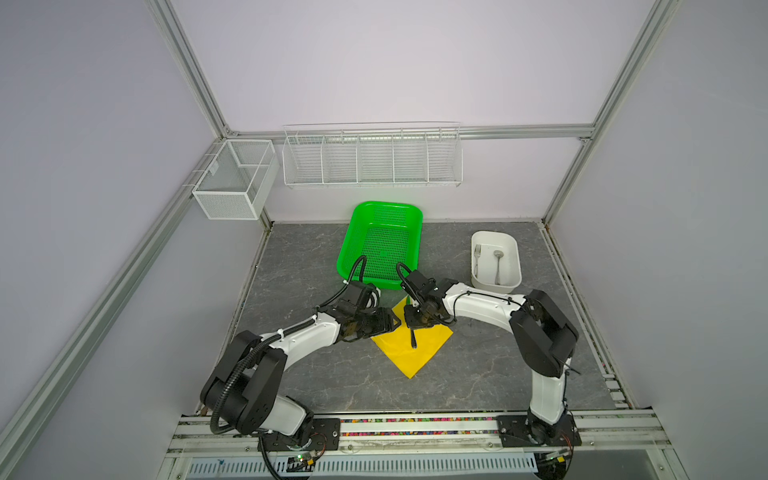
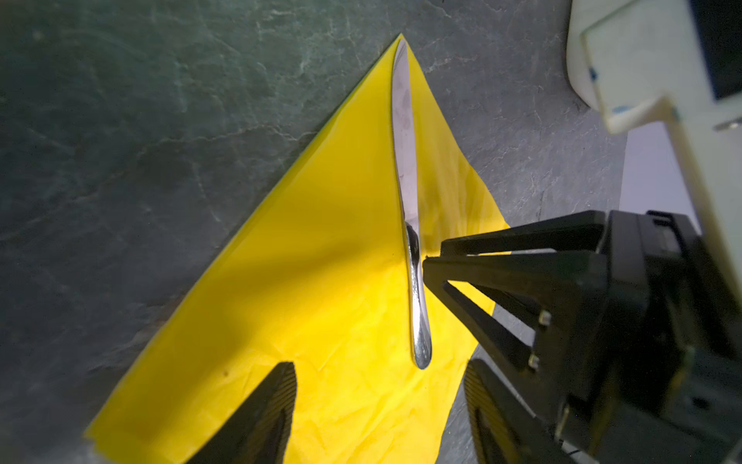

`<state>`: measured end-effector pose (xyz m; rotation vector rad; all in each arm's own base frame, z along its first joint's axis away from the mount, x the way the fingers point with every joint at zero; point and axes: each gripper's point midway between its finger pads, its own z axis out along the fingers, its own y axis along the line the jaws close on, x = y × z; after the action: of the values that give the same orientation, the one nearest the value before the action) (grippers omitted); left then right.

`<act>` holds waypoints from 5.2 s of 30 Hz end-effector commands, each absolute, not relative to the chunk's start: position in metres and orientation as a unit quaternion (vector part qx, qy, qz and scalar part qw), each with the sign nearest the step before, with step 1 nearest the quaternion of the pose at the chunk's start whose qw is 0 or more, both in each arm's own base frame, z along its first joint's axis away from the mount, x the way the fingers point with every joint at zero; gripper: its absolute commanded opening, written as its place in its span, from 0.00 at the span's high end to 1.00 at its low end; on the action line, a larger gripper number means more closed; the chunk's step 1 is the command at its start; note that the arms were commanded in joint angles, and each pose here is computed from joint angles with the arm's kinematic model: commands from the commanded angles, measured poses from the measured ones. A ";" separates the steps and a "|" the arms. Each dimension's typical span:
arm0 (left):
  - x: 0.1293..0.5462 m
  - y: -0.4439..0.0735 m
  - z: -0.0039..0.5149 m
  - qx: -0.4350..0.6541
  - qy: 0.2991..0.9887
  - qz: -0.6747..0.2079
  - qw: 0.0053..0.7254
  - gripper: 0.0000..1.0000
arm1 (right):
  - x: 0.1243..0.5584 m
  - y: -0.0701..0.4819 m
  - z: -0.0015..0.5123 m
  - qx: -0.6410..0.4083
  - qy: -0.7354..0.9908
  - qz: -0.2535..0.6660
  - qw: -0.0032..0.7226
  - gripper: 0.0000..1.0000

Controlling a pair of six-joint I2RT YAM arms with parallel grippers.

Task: Place the utensils on the paper napkin and roll it up
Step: 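Lift the right gripper off the knife and move it to the white tub, then lower the right gripper into the white tub and grasp the fork, then lift the fork and carry it over the yellow napkin with the right gripper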

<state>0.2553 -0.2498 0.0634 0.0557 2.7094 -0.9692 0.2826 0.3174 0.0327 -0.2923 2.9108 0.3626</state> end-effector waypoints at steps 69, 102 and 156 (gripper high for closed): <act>0.285 -0.304 0.158 0.099 0.900 -0.352 0.236 0.12 | 0.449 0.053 0.105 0.086 0.975 0.068 0.193 0.66; 0.273 -0.374 0.172 0.180 0.885 -0.380 0.200 0.01 | 0.508 0.060 0.008 0.007 0.998 0.016 0.053 0.71; 0.268 -0.365 0.209 0.174 0.847 -0.416 0.282 0.01 | 0.470 0.078 0.186 -0.009 0.975 0.099 0.197 0.93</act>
<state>0.2661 -0.3674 0.2001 0.4851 2.3035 -1.1248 0.4818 0.0648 0.1660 -0.0124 2.7625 0.1941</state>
